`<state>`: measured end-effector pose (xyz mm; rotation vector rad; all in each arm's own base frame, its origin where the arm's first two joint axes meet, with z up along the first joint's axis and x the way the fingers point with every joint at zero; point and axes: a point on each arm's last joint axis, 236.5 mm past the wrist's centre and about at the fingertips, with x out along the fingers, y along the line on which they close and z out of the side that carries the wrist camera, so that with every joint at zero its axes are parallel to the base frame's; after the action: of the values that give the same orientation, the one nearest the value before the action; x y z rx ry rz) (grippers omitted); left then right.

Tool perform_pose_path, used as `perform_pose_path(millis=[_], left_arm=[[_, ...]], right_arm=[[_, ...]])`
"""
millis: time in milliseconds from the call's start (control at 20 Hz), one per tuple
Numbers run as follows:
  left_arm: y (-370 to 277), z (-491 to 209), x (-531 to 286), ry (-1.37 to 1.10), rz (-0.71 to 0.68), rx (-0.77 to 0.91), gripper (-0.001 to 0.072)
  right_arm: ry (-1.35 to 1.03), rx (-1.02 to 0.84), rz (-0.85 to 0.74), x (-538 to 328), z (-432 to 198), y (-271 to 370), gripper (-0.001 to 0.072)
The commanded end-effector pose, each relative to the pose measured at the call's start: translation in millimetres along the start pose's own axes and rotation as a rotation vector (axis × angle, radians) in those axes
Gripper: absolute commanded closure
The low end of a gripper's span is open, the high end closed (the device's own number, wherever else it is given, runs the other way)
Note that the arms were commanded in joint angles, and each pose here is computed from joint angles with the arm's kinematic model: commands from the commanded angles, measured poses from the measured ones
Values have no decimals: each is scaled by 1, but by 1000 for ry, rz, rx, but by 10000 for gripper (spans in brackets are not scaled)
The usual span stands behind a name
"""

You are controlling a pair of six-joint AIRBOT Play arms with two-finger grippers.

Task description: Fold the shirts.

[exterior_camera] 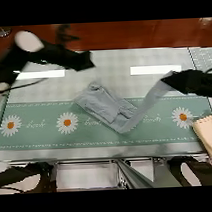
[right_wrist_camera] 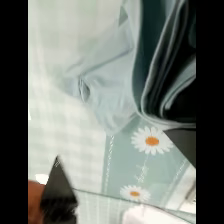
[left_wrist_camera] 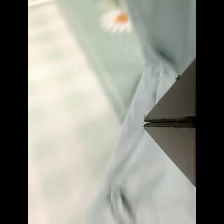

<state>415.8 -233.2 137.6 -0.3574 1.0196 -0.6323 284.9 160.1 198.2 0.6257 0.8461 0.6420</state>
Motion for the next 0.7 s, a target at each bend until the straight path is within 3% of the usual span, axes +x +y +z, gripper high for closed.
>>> perform_pose_path(millis=[0, 250, 650], left_arm=[[64, 15, -117, -168, 204, -16, 686], [23, -22, -200, -412, 211, 22, 687], [45, -118, -149, -304, 173, -101, 686]], right_arm=[[72, -56, 82, 77, 1, 32, 685], [273, -99, 116, 218, -18, 56, 684], [359, -60, 55, 315, -18, 17, 684]])
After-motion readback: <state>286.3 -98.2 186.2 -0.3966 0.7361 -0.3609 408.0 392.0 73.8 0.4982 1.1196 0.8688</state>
